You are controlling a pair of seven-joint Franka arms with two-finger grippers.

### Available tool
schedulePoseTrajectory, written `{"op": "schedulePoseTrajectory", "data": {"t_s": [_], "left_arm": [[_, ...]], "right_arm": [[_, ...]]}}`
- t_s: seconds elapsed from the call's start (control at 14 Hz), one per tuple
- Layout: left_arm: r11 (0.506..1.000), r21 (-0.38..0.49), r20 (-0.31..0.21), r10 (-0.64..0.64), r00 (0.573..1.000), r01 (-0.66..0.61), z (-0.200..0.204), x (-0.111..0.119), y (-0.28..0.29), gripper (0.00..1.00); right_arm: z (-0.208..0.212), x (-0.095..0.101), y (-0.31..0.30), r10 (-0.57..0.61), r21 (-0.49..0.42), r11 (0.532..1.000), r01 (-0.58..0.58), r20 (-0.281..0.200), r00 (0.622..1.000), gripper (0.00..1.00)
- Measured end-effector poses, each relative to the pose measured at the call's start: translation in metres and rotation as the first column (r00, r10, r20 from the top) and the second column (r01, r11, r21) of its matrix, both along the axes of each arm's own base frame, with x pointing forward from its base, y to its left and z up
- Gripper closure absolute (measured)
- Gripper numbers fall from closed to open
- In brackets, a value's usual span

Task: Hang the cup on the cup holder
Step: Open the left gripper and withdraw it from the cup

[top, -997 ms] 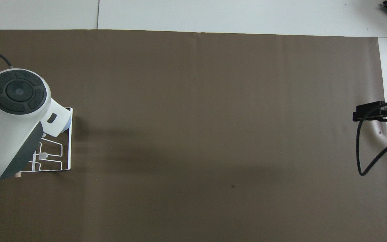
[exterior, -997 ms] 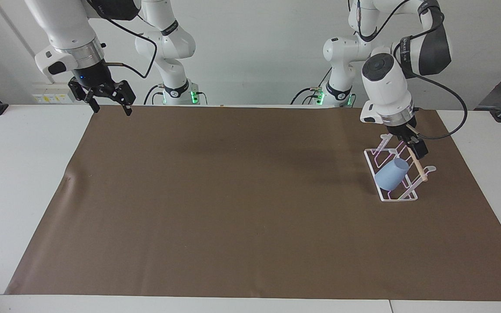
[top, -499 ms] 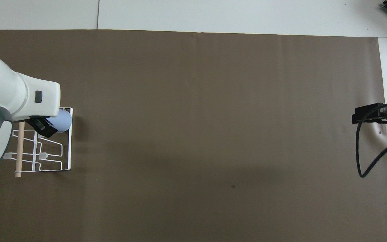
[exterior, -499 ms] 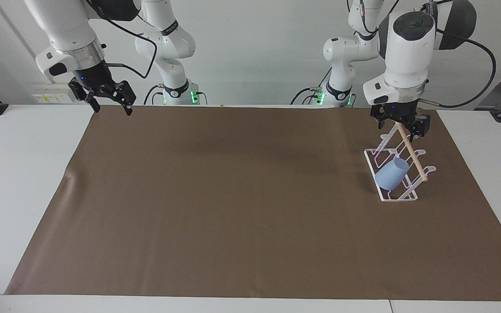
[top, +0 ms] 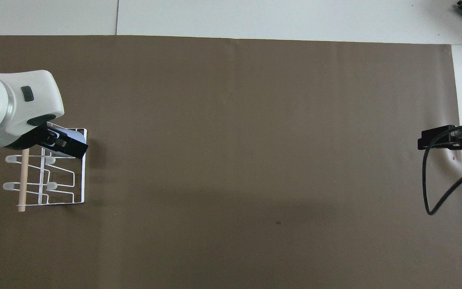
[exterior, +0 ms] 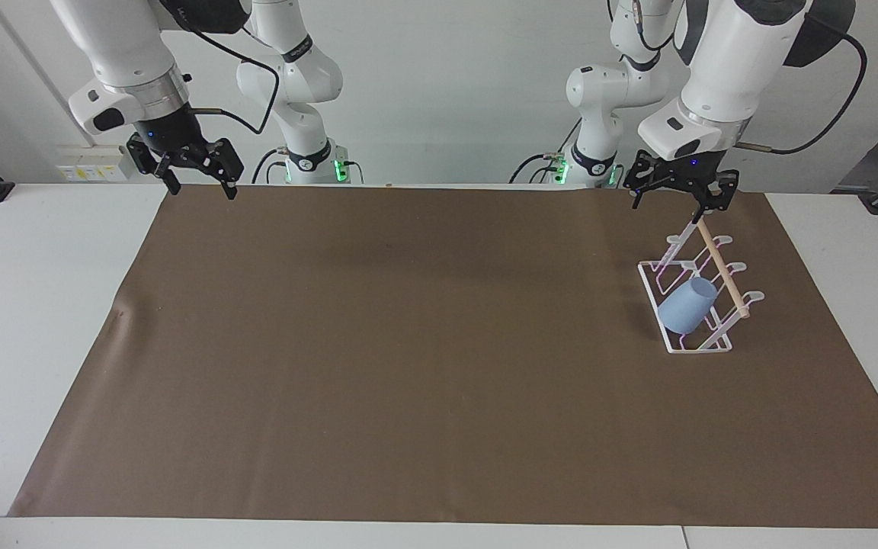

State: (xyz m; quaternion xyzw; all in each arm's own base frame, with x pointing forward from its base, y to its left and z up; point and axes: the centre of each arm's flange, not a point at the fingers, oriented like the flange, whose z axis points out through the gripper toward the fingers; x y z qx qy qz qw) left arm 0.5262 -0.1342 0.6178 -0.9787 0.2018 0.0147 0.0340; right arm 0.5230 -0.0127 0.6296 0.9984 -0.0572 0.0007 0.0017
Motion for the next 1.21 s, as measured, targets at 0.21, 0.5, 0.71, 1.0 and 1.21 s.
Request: {"op": "schedulePoseTrajectory", "data": {"t_s": [0.21, 0.5, 0.71, 1.0, 1.21], "left_arm": [[0.998, 0.001, -0.003, 0.055, 0.998, -0.055, -0.001, 0.001, 0.007, 0.0], [0.997, 0.003, -0.012, 0.071, 0.997, -0.071, -0.004, 0.004, 0.015, 0.0], [0.996, 0.002, -0.014, 0.085, 0.996, -0.085, -0.005, 0.005, 0.021, 0.0], [0.988, -0.018, -0.019, 0.156, 0.988, -0.156, -0.005, 0.012, 0.06, 0.0], [0.98, -0.04, -0.024, 0.196, 0.98, -0.197, -0.005, 0.014, 0.08, 0.0]], "right_arm": [[0.002, 0.001, 0.001, 0.002, 0.0, 1.0, -0.002, 0.012, 1.0, 0.0], [0.001, 0.002, 0.001, 0.003, -0.001, 1.0, -0.003, 0.018, 1.0, 0.0], [0.0, 0.002, 0.002, 0.004, -0.001, 1.0, -0.004, 0.016, 1.0, 0.0], [-0.001, 0.0, 0.001, 0.002, 0.0, 1.0, -0.002, 0.015, 1.0, 0.0], [-0.001, 0.001, 0.0, -0.003, 0.011, 1.0, 0.003, 0.024, 1.0, 0.0]]}}
